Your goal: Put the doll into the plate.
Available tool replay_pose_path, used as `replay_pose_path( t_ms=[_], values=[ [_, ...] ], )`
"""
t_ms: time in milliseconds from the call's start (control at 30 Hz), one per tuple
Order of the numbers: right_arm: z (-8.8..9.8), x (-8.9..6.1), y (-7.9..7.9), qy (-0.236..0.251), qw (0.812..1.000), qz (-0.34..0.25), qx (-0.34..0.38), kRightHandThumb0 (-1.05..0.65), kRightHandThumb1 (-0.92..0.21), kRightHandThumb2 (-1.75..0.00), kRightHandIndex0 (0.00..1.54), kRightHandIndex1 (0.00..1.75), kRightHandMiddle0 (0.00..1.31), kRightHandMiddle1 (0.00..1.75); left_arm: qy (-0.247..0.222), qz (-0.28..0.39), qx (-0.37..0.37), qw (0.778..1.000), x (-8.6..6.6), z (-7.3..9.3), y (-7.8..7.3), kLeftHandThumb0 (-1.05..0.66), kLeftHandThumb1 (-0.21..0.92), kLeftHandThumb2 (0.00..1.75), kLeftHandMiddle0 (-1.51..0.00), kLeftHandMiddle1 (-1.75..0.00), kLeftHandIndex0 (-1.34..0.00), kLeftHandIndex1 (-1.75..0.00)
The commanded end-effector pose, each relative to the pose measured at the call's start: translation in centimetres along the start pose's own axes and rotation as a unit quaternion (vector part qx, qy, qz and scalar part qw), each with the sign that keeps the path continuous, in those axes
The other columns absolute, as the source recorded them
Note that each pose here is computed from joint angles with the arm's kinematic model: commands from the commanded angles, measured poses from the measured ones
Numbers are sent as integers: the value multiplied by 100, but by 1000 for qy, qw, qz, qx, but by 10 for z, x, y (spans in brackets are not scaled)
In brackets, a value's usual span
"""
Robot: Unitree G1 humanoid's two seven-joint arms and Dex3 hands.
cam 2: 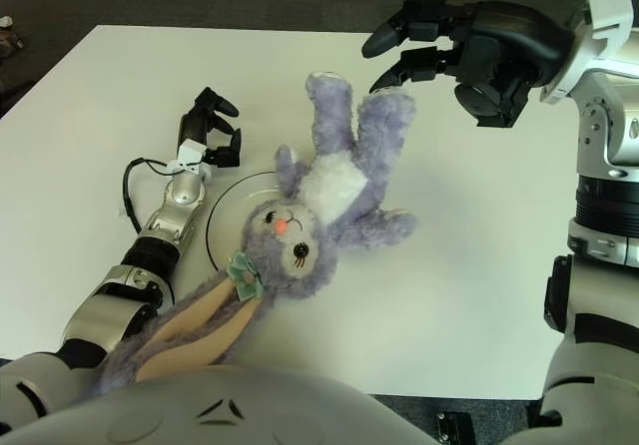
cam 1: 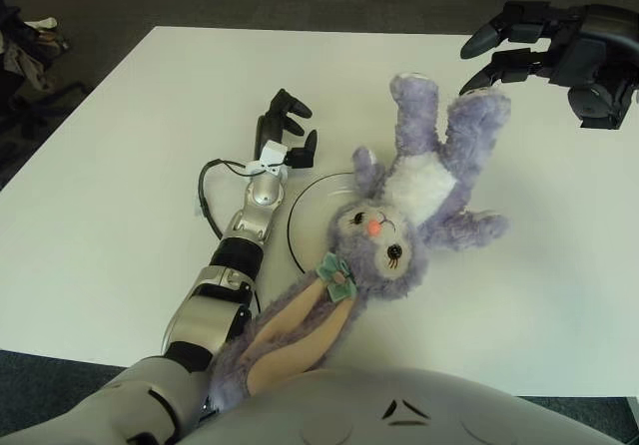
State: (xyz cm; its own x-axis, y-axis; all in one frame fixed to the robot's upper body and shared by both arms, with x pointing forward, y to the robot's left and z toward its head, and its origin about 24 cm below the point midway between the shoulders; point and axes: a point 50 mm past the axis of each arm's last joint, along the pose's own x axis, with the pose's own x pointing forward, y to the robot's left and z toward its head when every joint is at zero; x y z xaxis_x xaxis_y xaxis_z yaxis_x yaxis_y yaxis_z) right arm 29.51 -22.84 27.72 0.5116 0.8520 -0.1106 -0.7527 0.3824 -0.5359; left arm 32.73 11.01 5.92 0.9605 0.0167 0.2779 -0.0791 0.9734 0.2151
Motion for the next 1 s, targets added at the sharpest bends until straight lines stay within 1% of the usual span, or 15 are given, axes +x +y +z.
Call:
replay_pose_path(
  t_ms=[0, 767, 967],
  values=[
    [1, 0, -1, -2, 1000, 3, 2, -30, -41, -129, 36, 74, 0, 98, 92, -12, 9, 996, -37, -41, -4, -1, 27, 138, -54, -175, -52, -175],
    [1, 1, -1, -2, 1000, 3, 2, -30, -41, -129, 36, 74, 0, 98, 91, -12, 0, 996, -37, -40, -3, -1, 27, 138, -53, -175, -52, -175],
    [1, 0, -1, -2, 1000, 3, 2, -30, -41, -129, 36, 74, 0, 98, 101, -21, -1, 995, -37, -42, -3, -1, 28, 137, -53, -175, -51, -175]
  ],
)
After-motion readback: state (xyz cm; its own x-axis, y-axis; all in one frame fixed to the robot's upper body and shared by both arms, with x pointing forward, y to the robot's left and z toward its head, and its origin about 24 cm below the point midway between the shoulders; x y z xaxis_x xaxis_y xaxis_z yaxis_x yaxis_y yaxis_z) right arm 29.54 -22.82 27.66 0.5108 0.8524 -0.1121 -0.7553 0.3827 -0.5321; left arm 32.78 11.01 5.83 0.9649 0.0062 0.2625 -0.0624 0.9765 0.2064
